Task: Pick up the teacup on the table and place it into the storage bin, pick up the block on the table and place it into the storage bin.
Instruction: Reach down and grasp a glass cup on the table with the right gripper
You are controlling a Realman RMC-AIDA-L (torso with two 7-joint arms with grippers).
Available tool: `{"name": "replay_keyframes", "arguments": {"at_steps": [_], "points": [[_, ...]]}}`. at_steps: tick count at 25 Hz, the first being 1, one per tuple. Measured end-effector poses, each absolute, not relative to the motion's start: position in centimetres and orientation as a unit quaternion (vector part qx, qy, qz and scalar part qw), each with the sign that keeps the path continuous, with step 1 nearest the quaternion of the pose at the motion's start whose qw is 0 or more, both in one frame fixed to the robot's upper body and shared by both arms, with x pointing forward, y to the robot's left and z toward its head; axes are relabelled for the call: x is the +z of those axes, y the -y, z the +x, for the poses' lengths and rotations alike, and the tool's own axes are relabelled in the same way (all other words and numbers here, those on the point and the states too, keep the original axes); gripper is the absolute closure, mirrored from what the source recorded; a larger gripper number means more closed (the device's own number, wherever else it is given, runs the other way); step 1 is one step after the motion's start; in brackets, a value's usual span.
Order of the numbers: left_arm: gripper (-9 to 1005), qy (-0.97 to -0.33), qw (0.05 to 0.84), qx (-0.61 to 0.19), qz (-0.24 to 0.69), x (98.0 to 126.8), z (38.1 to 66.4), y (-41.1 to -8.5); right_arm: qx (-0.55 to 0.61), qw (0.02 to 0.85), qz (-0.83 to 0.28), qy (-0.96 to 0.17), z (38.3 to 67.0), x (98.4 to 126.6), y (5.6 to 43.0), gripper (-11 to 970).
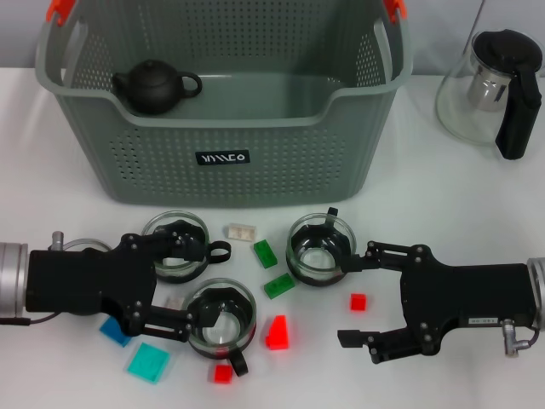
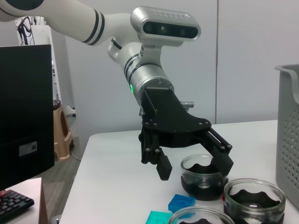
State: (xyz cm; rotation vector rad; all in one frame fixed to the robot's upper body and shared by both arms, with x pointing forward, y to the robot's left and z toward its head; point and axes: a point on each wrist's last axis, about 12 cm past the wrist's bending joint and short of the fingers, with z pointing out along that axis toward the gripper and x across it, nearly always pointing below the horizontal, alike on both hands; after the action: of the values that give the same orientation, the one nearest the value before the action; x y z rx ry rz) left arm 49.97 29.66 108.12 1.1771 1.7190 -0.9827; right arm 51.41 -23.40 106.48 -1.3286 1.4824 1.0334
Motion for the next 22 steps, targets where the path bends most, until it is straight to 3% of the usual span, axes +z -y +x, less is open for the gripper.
{"name": "replay_keyframes", "arguments": {"at_steps": [13, 22], "points": [[76, -0.682, 0.409, -0.393, 0.462, 108.1, 49.8, -29.7, 0.431, 0.422, -0.503, -0.619, 51.6, 106.6, 23.6, 18], [76, -0.686, 0.415, -0.393, 0.45, 108.2, 49.8, -29.9, 0.445, 0.381, -0.483, -0.651, 52.5, 108.6, 24.2, 18]]}}
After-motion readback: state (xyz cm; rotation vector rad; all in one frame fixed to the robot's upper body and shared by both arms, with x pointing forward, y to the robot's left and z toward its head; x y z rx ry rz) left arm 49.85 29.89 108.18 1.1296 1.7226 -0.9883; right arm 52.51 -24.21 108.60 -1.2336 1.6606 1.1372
